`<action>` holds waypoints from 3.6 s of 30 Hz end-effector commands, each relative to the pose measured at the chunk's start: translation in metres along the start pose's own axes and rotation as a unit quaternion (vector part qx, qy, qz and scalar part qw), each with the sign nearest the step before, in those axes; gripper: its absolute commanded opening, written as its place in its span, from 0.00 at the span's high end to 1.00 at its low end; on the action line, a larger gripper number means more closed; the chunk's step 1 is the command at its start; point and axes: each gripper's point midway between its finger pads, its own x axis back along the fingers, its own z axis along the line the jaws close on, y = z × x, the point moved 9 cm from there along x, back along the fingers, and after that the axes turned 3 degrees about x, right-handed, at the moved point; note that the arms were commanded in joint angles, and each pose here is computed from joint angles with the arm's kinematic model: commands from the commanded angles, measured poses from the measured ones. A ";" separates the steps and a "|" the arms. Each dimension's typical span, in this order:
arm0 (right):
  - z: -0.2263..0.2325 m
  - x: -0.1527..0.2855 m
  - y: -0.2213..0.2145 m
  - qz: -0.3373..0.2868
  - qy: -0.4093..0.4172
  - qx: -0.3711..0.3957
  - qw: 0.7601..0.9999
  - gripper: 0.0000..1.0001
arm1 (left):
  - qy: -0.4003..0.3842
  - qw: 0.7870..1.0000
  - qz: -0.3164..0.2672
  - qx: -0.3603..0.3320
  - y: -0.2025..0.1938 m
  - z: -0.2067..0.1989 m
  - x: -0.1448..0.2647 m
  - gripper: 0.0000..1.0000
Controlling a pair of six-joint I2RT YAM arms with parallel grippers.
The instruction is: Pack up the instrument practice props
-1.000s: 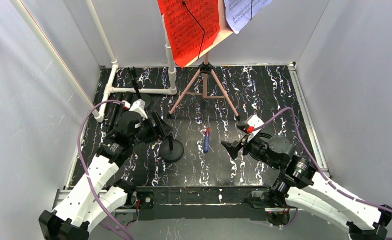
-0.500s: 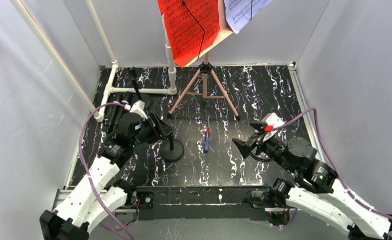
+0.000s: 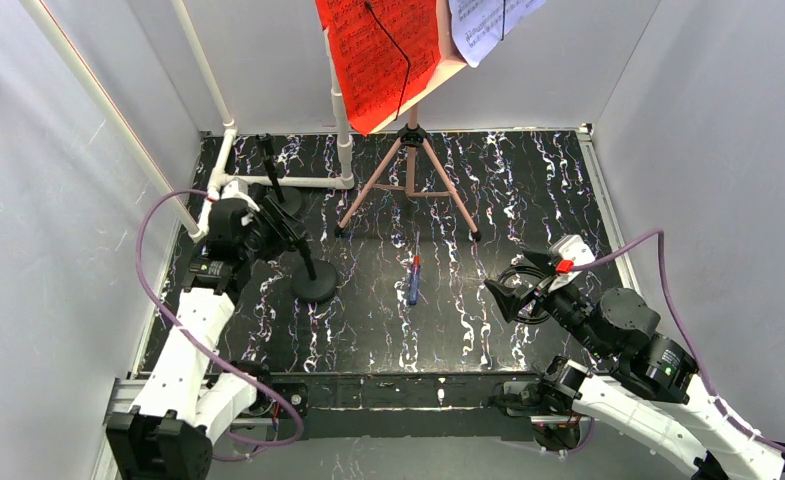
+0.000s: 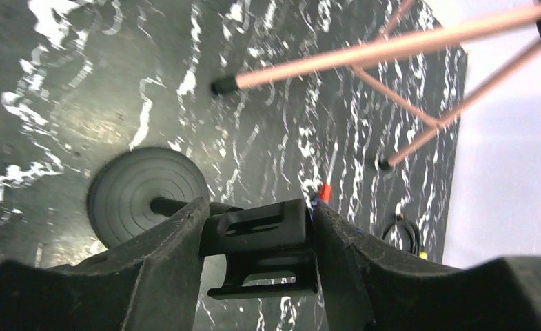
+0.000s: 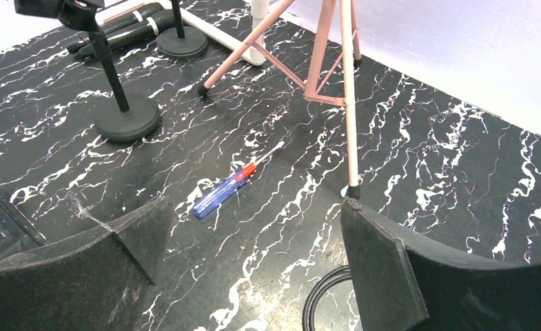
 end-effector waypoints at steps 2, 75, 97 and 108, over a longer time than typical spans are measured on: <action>0.001 -0.002 -0.001 -0.005 -0.002 -0.006 1.000 0.01 | -0.025 0.998 -0.059 -0.017 0.051 -0.002 -0.005 0.99; 0.023 -0.129 -0.021 0.167 -0.043 -0.021 0.985 0.01 | -0.113 0.945 -0.149 -0.269 0.068 -0.041 0.058 0.02; -0.112 -0.302 -0.043 0.052 0.035 -0.053 0.997 0.28 | -0.174 0.929 -0.115 -0.305 0.051 -0.049 0.051 0.02; -0.114 -0.317 -0.080 0.088 0.059 -0.032 0.994 0.74 | -0.178 0.929 -0.106 -0.308 0.050 -0.050 0.047 0.02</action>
